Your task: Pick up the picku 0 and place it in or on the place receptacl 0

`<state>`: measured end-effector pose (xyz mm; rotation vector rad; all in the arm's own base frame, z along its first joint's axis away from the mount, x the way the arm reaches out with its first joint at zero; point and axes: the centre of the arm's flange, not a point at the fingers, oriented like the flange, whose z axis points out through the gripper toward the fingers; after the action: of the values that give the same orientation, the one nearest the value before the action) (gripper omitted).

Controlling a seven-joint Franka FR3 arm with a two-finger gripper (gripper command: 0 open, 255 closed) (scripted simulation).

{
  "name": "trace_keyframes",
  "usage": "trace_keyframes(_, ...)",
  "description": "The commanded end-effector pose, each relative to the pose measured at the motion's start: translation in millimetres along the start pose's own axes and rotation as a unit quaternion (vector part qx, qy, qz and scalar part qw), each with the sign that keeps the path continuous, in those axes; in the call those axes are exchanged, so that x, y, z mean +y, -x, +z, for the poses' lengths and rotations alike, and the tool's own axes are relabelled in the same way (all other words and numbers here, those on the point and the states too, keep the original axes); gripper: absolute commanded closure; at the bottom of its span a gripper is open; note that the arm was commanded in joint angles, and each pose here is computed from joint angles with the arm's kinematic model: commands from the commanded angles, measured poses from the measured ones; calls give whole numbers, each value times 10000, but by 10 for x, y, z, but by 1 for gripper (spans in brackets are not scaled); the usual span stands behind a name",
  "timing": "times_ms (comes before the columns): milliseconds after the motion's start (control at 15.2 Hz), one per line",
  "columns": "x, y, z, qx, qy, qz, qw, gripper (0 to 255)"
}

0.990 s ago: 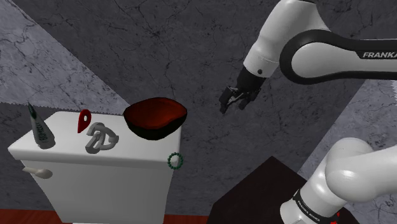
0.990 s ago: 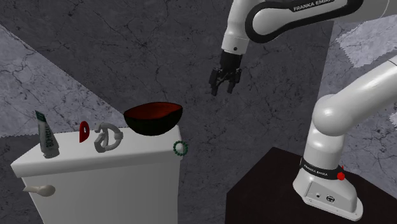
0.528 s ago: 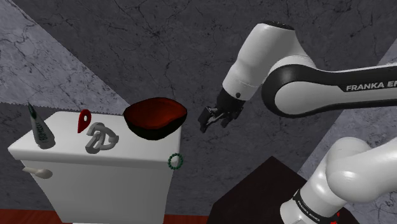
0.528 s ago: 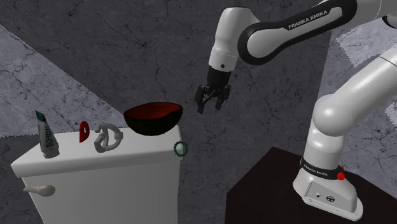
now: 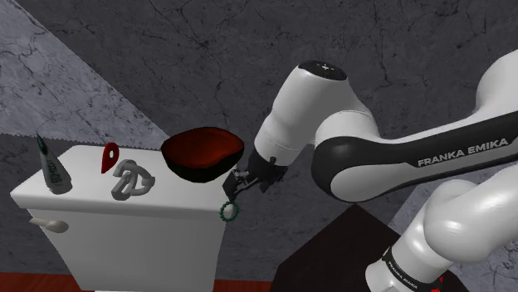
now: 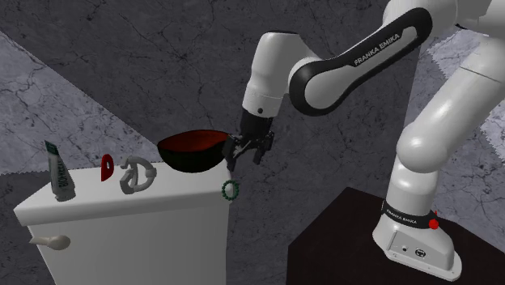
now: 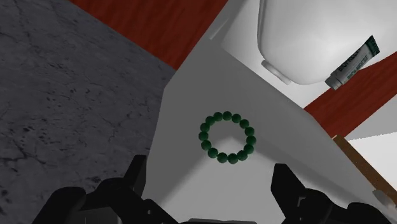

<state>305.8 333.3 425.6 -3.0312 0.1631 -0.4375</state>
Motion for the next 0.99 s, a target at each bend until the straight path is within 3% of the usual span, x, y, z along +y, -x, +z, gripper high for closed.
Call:
trace_keyframes(0,-192,80,125,29,-48,2,10000,0)
trace_keyframes(528,-253,96,531,37,-58,1,10000,0)
trace_keyframes(924,-254,96,562,37,-58,1,10000,0)
